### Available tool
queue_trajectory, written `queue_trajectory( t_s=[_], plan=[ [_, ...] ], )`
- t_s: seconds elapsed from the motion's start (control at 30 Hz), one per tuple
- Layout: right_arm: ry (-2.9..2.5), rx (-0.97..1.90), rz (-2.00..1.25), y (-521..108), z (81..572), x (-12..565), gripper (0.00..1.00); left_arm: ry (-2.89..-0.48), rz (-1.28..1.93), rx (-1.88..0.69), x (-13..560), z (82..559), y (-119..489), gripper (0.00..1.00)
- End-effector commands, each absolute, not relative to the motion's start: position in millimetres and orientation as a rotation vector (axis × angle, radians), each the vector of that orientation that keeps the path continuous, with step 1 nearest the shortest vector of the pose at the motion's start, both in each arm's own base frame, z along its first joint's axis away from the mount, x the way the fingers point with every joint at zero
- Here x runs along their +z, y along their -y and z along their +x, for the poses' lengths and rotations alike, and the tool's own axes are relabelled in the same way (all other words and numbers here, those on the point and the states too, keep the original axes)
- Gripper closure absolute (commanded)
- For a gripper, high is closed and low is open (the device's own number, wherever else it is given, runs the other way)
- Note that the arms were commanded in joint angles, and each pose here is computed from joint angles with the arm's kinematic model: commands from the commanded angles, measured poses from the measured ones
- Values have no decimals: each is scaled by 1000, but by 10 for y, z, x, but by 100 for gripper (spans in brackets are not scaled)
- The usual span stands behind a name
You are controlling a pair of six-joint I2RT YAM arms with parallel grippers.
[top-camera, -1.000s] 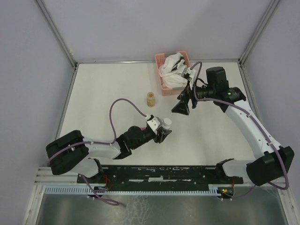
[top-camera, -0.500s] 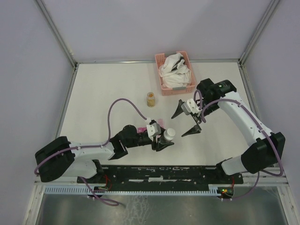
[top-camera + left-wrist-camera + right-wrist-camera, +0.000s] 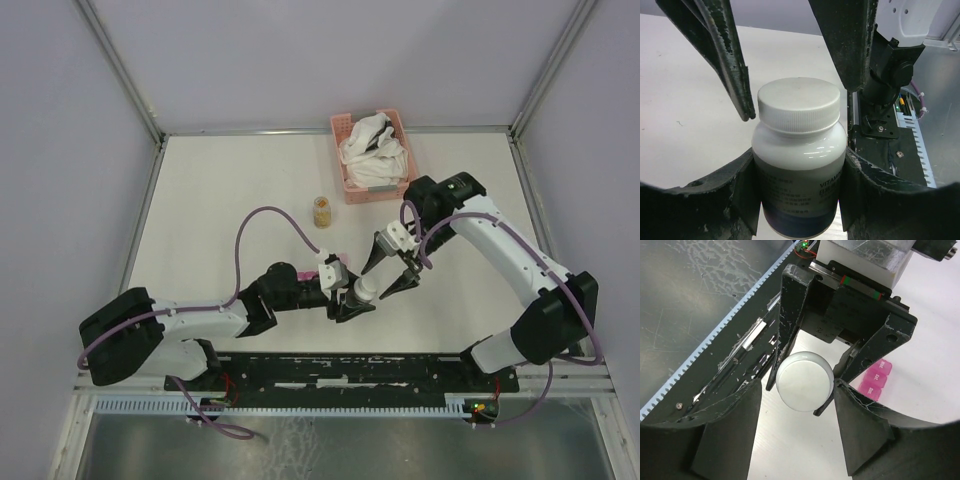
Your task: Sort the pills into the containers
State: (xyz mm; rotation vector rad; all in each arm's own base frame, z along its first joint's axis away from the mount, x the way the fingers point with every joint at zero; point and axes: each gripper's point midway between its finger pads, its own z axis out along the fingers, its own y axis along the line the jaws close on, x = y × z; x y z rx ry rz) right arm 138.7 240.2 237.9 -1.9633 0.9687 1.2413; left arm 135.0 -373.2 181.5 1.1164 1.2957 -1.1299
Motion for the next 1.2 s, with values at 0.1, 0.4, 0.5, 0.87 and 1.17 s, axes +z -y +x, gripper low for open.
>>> queue_trajectory(
  t_s=[0.1,0.4,0.5,0.87,1.17],
  plan=[
    [-1042,1272,-1937,-2436,1312,2453,39,-1225,1071,-1179,2112,1351,3790,97],
    [-1232,1190,-1816,-2518,1505,2435,61,-1242,1012,-1148,2135,1438,3748,97],
    [-1332,1194,-1751,-2537,1554,2423,70,-1259,945,-1097,2147,1558,3706,97],
    [-1795,1044,-1369,-2689,2016,2191,79,-1369,669,-848,2137,2197,3618,97],
    [-1708,1086,-1473,-2692,1883,2208,45,-1327,757,-931,2114,2006,3688,97]
  ],
)
